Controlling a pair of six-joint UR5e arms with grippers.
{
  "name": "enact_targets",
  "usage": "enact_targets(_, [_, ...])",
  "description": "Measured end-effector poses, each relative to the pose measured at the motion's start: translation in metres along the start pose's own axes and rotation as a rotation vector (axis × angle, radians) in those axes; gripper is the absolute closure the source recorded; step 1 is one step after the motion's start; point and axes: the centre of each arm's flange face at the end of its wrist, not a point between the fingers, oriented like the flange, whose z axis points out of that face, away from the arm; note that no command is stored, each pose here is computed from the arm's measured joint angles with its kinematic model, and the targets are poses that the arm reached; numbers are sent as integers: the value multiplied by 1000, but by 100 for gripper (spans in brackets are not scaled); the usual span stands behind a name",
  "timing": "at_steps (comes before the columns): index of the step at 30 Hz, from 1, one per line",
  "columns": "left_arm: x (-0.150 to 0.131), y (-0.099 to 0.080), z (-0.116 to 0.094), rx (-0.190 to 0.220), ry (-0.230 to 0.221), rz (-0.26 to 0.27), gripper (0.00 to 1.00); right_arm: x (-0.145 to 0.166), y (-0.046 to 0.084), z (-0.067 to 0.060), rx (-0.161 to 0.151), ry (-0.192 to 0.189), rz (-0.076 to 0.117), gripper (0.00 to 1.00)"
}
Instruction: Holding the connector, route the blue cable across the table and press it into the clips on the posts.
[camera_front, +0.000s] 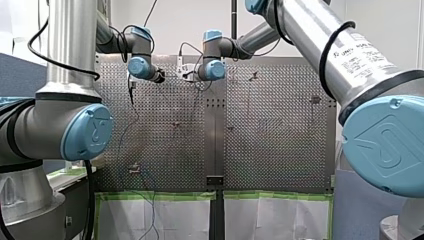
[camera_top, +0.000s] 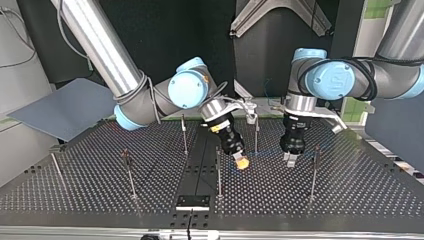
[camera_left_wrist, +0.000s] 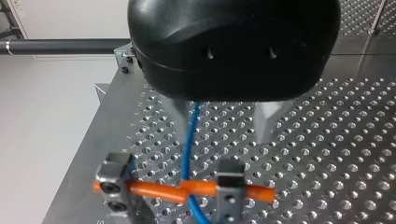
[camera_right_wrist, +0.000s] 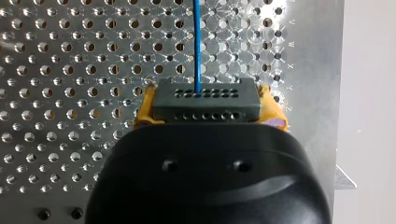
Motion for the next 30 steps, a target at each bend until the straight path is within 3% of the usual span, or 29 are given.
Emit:
enact_targets(2, [0, 0, 0, -2, 0, -1, 80, 0, 0, 0, 0, 0, 0, 100])
enact_targets(3, [0, 0, 0, -3, 0, -3, 80, 0, 0, 0, 1, 0, 0, 100])
enact_targets(5, [0, 1, 0, -13, 0, -9, 95, 0, 0, 0, 1, -1, 0, 100])
enact_targets(7, [0, 3, 0, -26, 0, -14, 100, 0, 0, 0, 1, -1, 0, 100])
enact_targets(15, [4, 4, -3, -46, 11, -15, 100, -1, 0, -1, 2, -7, 2, 100])
enact_targets(20, [18, 1, -10, -42, 40, -3, 100, -4, -4, -2, 6, -22, 5, 100])
enact_targets(30, [53, -2, -32, -38, 113, 11, 100, -37, -3, -14, 2, -94, 2, 100])
